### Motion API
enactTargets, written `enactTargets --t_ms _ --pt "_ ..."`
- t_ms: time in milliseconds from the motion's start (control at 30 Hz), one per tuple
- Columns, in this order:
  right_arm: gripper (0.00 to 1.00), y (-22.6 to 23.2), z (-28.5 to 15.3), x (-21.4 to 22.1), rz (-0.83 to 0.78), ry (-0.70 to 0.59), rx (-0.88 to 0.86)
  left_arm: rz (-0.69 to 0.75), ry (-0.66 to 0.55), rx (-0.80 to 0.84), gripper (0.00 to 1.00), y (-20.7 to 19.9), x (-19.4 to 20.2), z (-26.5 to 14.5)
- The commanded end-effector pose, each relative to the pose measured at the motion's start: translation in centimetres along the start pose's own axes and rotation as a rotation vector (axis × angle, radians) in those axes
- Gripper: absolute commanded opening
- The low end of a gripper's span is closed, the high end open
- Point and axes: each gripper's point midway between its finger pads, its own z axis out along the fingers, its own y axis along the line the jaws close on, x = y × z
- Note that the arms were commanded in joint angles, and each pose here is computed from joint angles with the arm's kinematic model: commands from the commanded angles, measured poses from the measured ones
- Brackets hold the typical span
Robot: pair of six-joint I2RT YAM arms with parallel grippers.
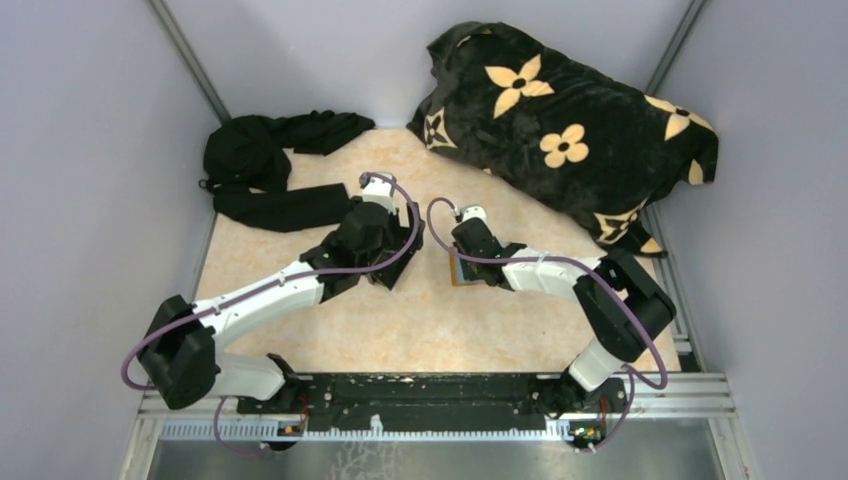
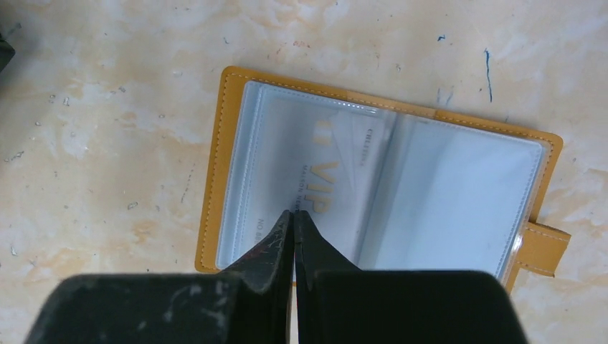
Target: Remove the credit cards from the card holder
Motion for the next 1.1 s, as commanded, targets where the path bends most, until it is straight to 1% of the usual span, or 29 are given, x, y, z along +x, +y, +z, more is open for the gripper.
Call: enactTargets --t_ms 0,133,233,267,300,333,367,467,600,833,1067 --pt "0.0 -0.3 0.1 0.6 -0.004 0.02 0.028 -0.009 0.007 -0.002 0.99 -0.1 0.3 0.5" --pt "0.0 0.0 -0.4 -0.3 0.019 -0.012 0.013 -0.004 0.006 0.003 0.99 -0.2 0.2 0.6" --pt "0.0 0.2 -1.4 -1.9 0.031 -0.06 -0.005 0.0 0.005 0.001 0.99 -0.2 0.1 0.6" --pt "0.13 0.3 -1.7 -2.5 0.033 -0.078 -0.009 0.0 0.005 0.0 0.99 -0.1 0.1 0.5" --pt "0.29 0.3 -1.9 -2.9 0.03 -0.088 -0.014 0.001 0.007 0.0 0.99 -0.1 0.2 0.5" --pt "0.43 0.4 -2.1 -3.2 0.024 -0.096 -0.015 0.0 0.007 -0.001 0.99 -0.1 0.2 0.5" --pt "0.48 0.5 -2.2 -3.5 0.019 -0.101 -0.017 0.0 0.009 -0.001 0.99 -0.1 0.3 0.5" --pt "0.52 0.5 -1.9 -3.5 0.0 -0.092 -0.009 0.0 0.015 -0.002 0.99 0.0 0.5 0.5" --pt "0.53 0.7 -1.5 -3.1 -0.024 -0.071 0.009 0.005 0.026 -0.008 0.99 0.1 0.9 0.5" --pt "0.6 1.8 -1.2 -2.7 -0.059 -0.057 0.011 0.009 0.047 -0.011 0.99 0.3 1.7 0.5" --pt "0.6 1.9 -0.3 -1.5 -0.091 -0.017 0.042 0.015 0.059 -0.011 0.99 0.3 2.1 0.7"
